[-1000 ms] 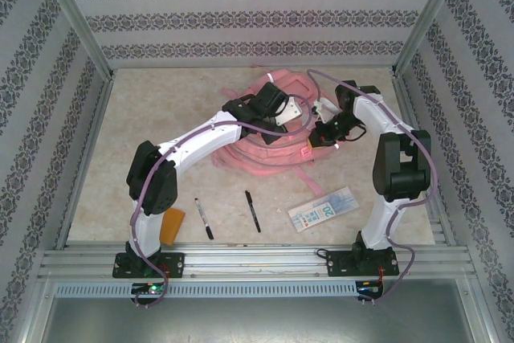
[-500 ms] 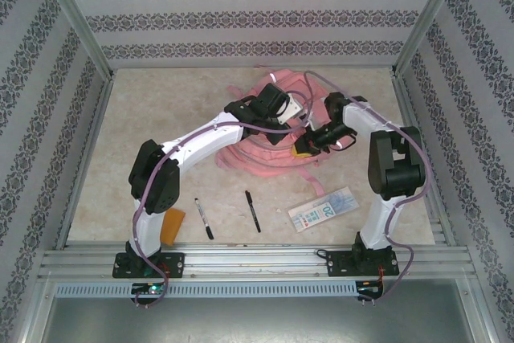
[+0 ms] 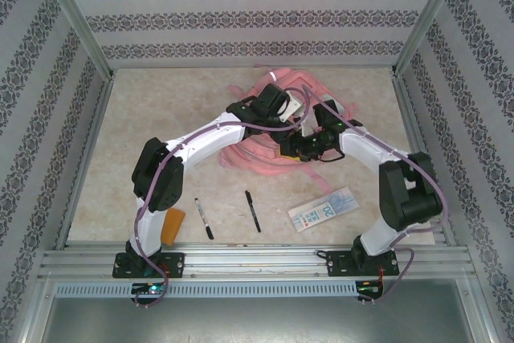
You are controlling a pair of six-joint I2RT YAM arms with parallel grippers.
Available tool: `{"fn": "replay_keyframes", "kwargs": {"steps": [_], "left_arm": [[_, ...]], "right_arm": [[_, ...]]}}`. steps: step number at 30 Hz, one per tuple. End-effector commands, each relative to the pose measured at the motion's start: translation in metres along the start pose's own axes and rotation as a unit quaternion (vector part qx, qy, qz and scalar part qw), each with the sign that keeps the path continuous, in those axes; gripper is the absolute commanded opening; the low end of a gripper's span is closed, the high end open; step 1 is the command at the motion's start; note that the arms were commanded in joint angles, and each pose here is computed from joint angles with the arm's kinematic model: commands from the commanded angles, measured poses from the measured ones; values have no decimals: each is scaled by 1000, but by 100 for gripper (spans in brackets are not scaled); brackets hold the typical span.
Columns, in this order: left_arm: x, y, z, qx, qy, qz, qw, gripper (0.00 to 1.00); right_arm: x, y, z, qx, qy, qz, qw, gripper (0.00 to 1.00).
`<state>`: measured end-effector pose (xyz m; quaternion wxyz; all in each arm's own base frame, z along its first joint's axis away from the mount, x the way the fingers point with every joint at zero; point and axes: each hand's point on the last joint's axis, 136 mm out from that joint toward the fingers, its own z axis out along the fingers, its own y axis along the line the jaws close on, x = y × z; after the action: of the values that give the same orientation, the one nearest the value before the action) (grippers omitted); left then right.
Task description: Pack the student bag
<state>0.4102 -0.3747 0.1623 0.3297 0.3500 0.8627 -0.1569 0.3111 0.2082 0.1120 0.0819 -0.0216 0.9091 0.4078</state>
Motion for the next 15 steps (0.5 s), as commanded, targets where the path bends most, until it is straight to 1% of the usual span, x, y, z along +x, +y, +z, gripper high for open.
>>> {"fn": "replay_keyframes", "kwargs": {"steps": [1, 3, 4, 7, 9, 11, 13, 15], "left_arm": [[-24, 8, -8, 14, -62, -17, 998, 0], [-22, 6, -8, 27, -64, -14, 998, 0], [-21, 4, -9, 34, -63, -12, 997, 0], [-18, 2, -6, 44, -62, -10, 997, 0], [-16, -1, -3, 58, -65, -9, 996, 0], [-18, 0, -1, 62, -76, -12, 995, 0], [-23, 5, -1, 60, -87, -21, 994, 0], [-30, 11, -3, 58, -94, -32, 993, 0]], "right_arm": [[-3, -24, -21, 65, -56, 54, 995, 43], [7, -32, -34, 89, -67, 99, 989, 47], [11, -29, -42, 94, -73, 105, 987, 48], [11, -28, -53, 109, -100, 91, 985, 50], [2, -32, -59, 126, -119, 83, 981, 51], [-11, -34, -62, 122, -135, 89, 979, 51], [-25, -34, -59, 106, -153, 105, 977, 52], [-33, -38, -51, 93, -159, 143, 972, 53]]}}
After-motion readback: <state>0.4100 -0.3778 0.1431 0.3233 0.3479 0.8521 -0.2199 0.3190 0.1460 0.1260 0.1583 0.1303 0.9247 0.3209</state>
